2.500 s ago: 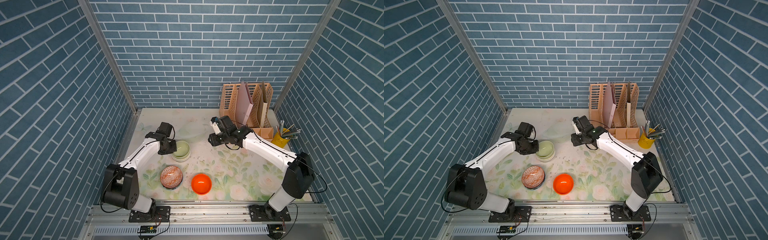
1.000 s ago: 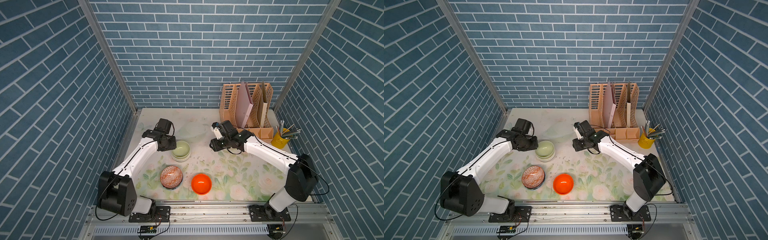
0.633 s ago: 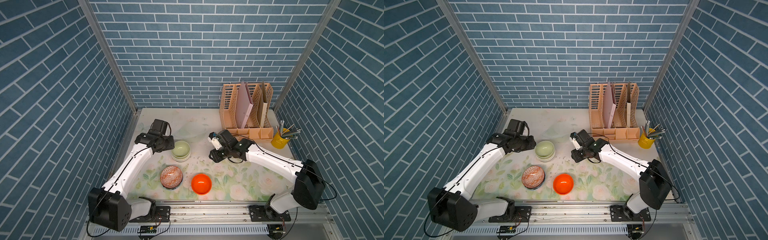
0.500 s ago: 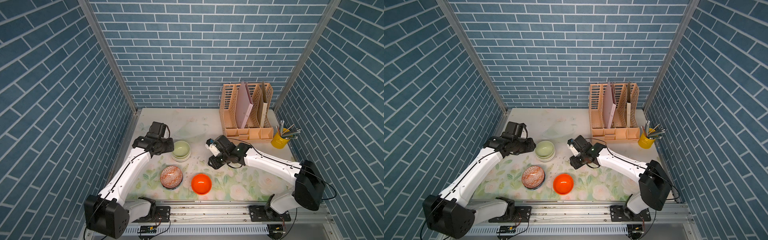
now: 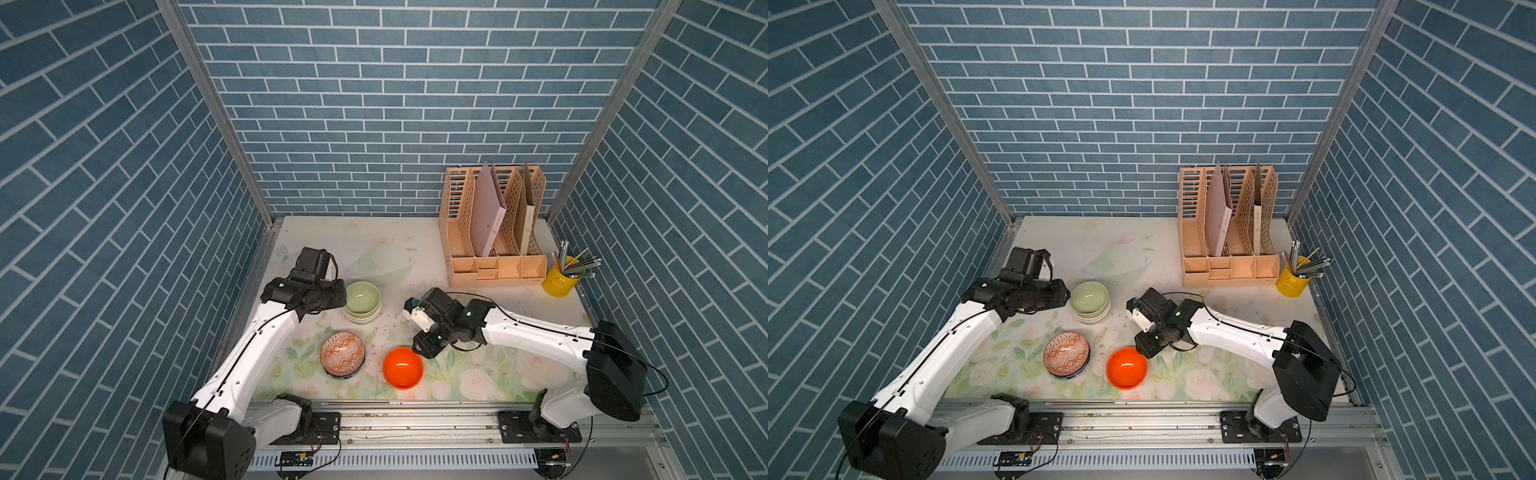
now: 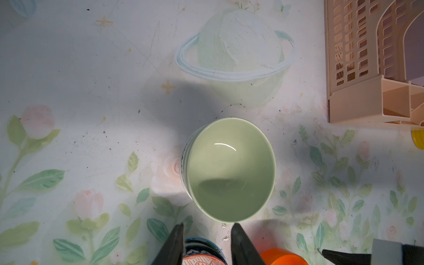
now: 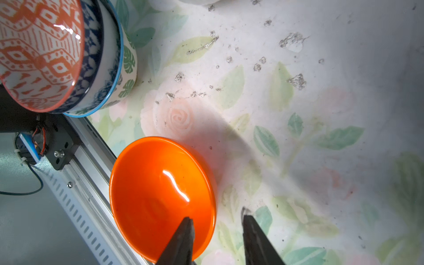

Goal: Stack the bowls
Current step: Pick up the bowl from the center of the board.

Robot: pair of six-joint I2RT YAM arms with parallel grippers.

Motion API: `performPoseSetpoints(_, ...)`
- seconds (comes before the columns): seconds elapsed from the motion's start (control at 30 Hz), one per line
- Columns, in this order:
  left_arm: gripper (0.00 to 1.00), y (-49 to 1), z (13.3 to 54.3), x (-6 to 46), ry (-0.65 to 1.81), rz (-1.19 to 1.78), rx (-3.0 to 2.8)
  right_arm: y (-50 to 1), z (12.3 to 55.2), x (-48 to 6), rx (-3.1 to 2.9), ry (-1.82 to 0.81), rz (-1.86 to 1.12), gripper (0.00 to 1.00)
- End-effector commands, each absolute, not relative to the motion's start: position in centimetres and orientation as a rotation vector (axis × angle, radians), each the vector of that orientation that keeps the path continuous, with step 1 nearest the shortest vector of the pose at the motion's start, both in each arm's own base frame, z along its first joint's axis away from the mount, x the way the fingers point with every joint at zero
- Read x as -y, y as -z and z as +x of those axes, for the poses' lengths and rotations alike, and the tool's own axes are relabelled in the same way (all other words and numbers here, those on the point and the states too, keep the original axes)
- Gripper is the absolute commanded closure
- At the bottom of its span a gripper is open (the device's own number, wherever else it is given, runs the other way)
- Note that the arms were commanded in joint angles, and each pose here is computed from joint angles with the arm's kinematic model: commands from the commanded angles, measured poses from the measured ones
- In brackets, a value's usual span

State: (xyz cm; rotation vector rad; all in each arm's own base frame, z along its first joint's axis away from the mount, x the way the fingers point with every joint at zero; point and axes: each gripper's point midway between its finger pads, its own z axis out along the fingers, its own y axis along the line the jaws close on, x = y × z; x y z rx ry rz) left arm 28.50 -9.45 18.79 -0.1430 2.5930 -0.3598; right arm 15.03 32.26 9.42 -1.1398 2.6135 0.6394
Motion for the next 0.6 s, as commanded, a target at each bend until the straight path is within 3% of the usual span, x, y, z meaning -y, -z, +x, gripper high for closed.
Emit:
performPoseSetpoints(0.0, 0.61, -18.2, 27.9, 8.9, 0.315, -0.153, -2.617, -7.4, 14.3, -32.1, -2.639, -0.605, -1.196, 0.62)
performPoseSetpoints(0.33, 0.61, -18.1, 27.8, 8.9, 0.322, -0.149, -2.616, -5.4, 14.2, -32.4, -2.681, -0.578, -1.202, 0.74)
performPoseSetpoints(0.57, 0.61, -18.0, 27.8, 8.9, 0.318, -0.156, -2.620, -5.3, 14.6, -32.5, -2.684, -0.547, -1.194, 0.90)
